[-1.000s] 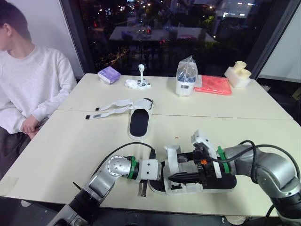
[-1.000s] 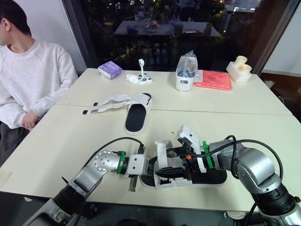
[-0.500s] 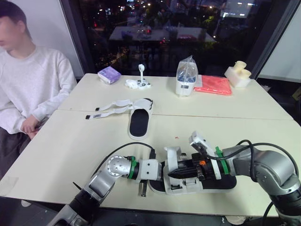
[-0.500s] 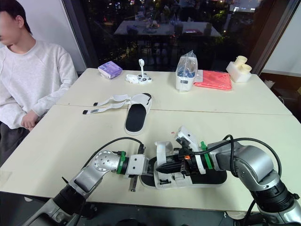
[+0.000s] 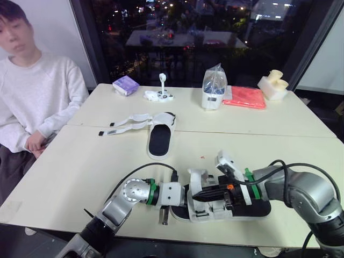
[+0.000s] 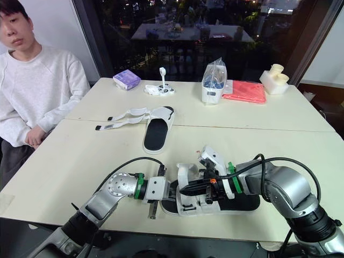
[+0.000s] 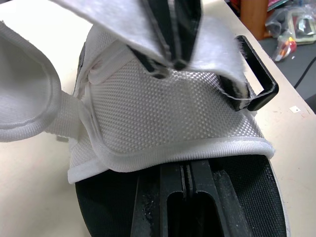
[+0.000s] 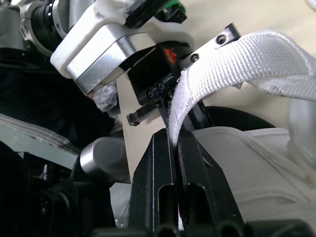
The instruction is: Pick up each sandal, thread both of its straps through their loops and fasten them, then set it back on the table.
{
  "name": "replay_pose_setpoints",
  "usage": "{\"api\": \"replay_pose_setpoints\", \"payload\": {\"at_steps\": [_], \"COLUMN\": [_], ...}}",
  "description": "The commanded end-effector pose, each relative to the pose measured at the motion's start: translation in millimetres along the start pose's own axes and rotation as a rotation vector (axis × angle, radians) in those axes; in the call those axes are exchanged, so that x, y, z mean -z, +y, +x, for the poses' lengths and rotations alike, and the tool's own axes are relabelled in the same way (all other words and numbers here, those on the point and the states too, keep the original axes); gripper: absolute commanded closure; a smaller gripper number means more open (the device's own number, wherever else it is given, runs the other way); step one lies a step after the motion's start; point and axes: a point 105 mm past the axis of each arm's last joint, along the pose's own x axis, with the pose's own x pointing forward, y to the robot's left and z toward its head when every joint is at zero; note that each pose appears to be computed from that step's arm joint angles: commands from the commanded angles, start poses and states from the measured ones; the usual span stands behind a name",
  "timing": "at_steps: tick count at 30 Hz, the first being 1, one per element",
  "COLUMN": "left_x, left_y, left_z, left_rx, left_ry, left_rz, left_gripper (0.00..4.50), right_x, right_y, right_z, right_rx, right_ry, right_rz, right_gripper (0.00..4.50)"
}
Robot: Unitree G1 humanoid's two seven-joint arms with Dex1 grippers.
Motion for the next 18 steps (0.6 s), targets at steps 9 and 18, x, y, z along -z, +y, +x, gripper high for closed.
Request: {"api": "replay_pose_setpoints", "payload": {"at_steps": [9,18], "left_x": [43.4,48.9], "left_y": [-28.6,-31.4], "left_z": [4.3,5.9], "left_rx": [0.081,0.077], "left_ry": [0.157,0.160], "left_rz": [-0.115,-0.120], "left_gripper": [4.50,4.50], "right_x": [-8.4,-16.6], "right_y": [14.8,14.0], "right_z": [-11.3,-14.1], "right_rx": [-0.085,-0.104], "right_ry": [0.028,0.003], "right_rz": [0.071,0.119], "right_gripper": [4.47,4.47]}}
